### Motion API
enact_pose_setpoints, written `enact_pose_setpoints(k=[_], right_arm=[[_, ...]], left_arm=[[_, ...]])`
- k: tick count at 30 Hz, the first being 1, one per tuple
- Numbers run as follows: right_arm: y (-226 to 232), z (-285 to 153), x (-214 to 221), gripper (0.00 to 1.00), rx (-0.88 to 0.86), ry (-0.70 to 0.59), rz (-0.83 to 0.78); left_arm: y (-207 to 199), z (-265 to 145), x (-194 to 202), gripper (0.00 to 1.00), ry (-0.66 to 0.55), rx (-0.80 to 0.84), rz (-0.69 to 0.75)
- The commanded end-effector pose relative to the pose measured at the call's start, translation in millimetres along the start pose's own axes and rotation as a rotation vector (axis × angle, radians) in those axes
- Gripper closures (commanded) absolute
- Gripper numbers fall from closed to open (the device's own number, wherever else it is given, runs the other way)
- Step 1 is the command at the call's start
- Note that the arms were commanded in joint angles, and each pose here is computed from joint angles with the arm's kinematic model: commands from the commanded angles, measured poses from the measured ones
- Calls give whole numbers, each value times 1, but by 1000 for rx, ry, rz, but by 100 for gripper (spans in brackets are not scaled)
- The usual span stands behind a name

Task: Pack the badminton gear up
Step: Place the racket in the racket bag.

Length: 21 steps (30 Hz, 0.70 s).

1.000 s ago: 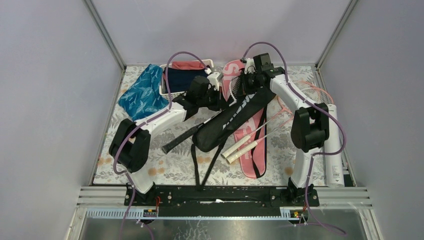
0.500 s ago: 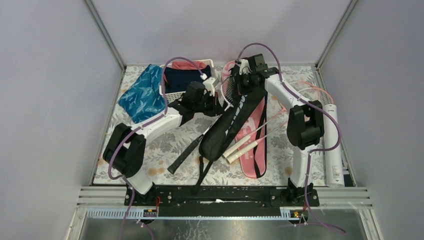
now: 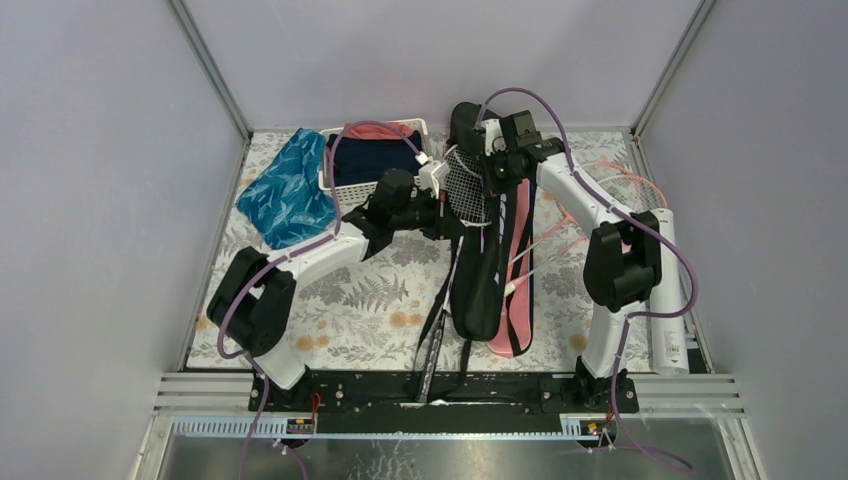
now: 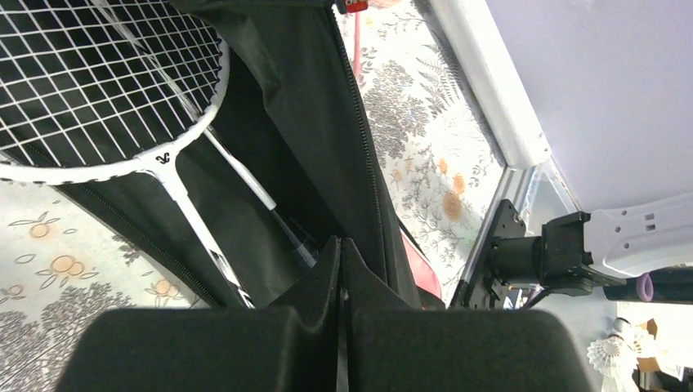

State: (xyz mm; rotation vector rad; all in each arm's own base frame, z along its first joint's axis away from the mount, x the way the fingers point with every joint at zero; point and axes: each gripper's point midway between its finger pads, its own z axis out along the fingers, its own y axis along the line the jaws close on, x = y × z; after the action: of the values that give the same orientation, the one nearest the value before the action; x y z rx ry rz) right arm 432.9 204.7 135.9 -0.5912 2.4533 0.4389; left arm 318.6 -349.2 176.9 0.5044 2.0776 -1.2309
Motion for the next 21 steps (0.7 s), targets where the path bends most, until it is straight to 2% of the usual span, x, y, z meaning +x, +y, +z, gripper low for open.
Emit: enact_pose_setpoints(k=[1, 7, 8, 12, 14, 17, 21], right_arm=[[-7, -31, -13, 100, 87, -69, -86], [-12, -22, -1, 100, 101, -48, -82], [-13, -20, 1, 100, 106, -45, -80], [-16, -17, 1, 100, 120, -58, -75], [-16, -17, -1, 100, 118, -63, -73], [-14, -17, -3, 100, 110, -71, -71], [-8, -16, -1, 100, 74, -75, -69]], left_arm=[[-17, 8, 0, 100, -19, 87, 26], [4, 11, 6, 100, -9, -5, 58], [9, 10, 5, 94, -5, -32, 68], [21, 10, 13, 56, 33, -76, 120], [30, 10, 21, 44, 61, -98, 143], [41, 11, 37, 34, 105, -111, 168], [52, 17, 57, 27, 156, -99, 165]])
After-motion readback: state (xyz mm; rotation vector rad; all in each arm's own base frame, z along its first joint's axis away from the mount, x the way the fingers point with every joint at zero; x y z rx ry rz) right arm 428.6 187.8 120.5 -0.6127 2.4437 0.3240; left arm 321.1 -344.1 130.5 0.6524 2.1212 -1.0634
